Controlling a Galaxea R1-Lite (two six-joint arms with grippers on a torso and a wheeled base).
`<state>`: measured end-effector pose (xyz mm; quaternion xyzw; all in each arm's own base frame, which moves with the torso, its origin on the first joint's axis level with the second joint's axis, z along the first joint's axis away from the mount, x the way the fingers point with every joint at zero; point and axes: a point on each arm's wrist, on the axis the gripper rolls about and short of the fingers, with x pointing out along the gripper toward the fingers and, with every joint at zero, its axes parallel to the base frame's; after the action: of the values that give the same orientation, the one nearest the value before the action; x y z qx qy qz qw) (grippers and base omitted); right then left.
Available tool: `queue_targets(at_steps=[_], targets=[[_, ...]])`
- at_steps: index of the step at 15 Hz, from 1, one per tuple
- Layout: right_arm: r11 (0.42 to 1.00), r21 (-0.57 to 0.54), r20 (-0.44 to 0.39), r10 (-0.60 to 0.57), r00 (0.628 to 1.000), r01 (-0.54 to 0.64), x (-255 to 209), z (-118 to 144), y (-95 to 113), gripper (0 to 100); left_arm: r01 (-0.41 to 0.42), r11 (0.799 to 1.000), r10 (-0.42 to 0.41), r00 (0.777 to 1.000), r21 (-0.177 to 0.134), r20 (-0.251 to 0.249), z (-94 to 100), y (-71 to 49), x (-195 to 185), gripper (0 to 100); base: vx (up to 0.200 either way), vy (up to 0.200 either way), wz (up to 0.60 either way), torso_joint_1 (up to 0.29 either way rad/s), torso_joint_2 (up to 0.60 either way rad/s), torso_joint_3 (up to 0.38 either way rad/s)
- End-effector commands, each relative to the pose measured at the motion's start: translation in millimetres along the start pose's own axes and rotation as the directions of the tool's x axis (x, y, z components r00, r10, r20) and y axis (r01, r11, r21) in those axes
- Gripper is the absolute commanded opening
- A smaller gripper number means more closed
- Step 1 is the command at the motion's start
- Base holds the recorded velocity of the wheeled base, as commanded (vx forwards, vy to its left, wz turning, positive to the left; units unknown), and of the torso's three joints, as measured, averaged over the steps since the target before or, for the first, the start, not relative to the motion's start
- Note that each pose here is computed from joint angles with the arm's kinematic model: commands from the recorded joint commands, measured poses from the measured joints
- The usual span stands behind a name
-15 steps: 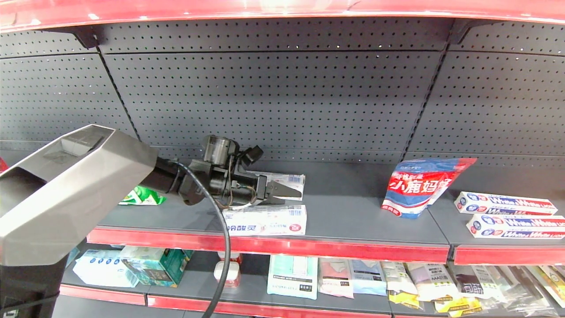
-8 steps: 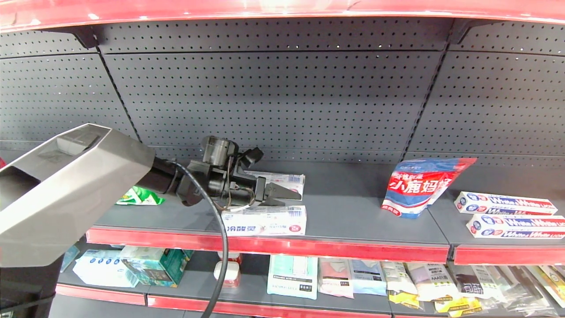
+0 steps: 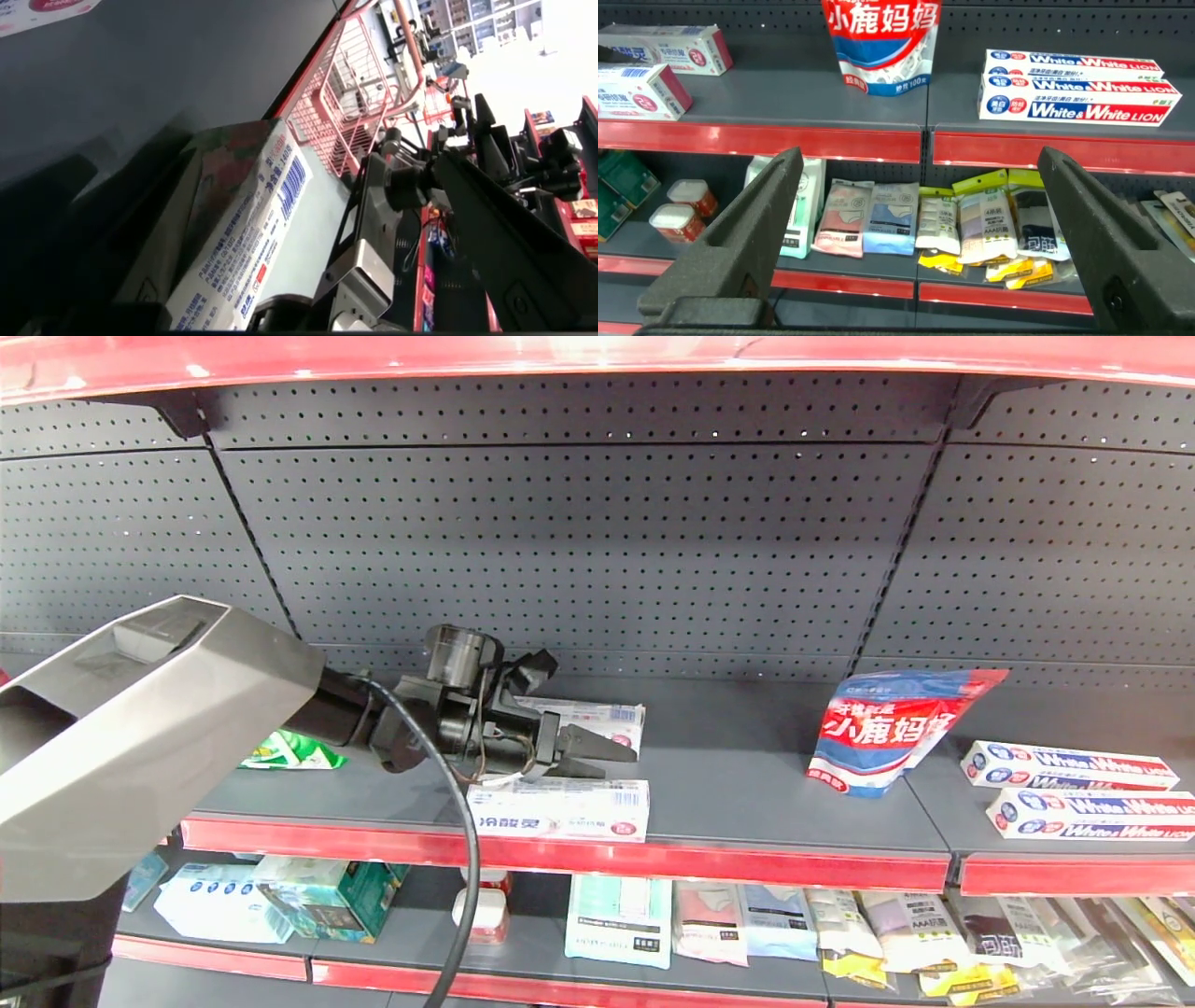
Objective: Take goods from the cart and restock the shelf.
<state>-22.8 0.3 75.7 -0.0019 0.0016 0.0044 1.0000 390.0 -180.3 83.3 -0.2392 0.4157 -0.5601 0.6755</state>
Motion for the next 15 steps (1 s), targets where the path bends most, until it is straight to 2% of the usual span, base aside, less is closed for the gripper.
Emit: queue_targets(at_steps=[1,6,11,13,14,15], targets=[[1.000,-0.001,0.000,0.000,1.000,0.000,0.0,0.0,0.0,100,0.001,1.000,-0.001,1.000,0.005,0.003,1.0,-1.5,-0.9,100,0.000,0.000,0.00,0.000,0.00,0.000],[1.000,-0.001,-0.001,0.000,1.000,0.000,0.1,0.0,0.0,100,-0.005,1.000,0.005,1.000,0.010,0.016,4.7,-7.3,-9.1,100,0.000,0.000,0.00,0.000,0.00,0.000],[1.000,0.001,-0.003,0.000,1.000,0.000,0.2,-0.4,0.0,100,-0.029,0.998,0.025,0.997,0.056,0.079,15.4,-24.6,-35.5,100,0.000,0.000,0.00,0.000,0.00,0.000],[1.000,-0.001,-0.001,0.000,1.000,0.000,0.1,0.0,0.0,100,-0.081,0.994,0.073,0.991,0.069,0.109,11.4,-36.4,-45.9,100,0.000,0.000,0.00,0.000,0.00,0.000],[1.000,-0.001,-0.003,0.000,1.000,0.000,0.2,-0.4,0.0,100,-0.117,0.990,0.106,0.987,0.084,0.125,8.7,-40.0,-49.8,100,0.000,0.000,0.00,0.000,0.00,0.000],[1.000,0.001,-0.001,0.000,1.000,0.000,0.1,0.0,0.0,100,-0.180,0.978,0.162,0.975,0.108,0.154,3.1,-48.6,-58.8,100,0.000,0.000,0.00,0.000,0.00,0.000]])
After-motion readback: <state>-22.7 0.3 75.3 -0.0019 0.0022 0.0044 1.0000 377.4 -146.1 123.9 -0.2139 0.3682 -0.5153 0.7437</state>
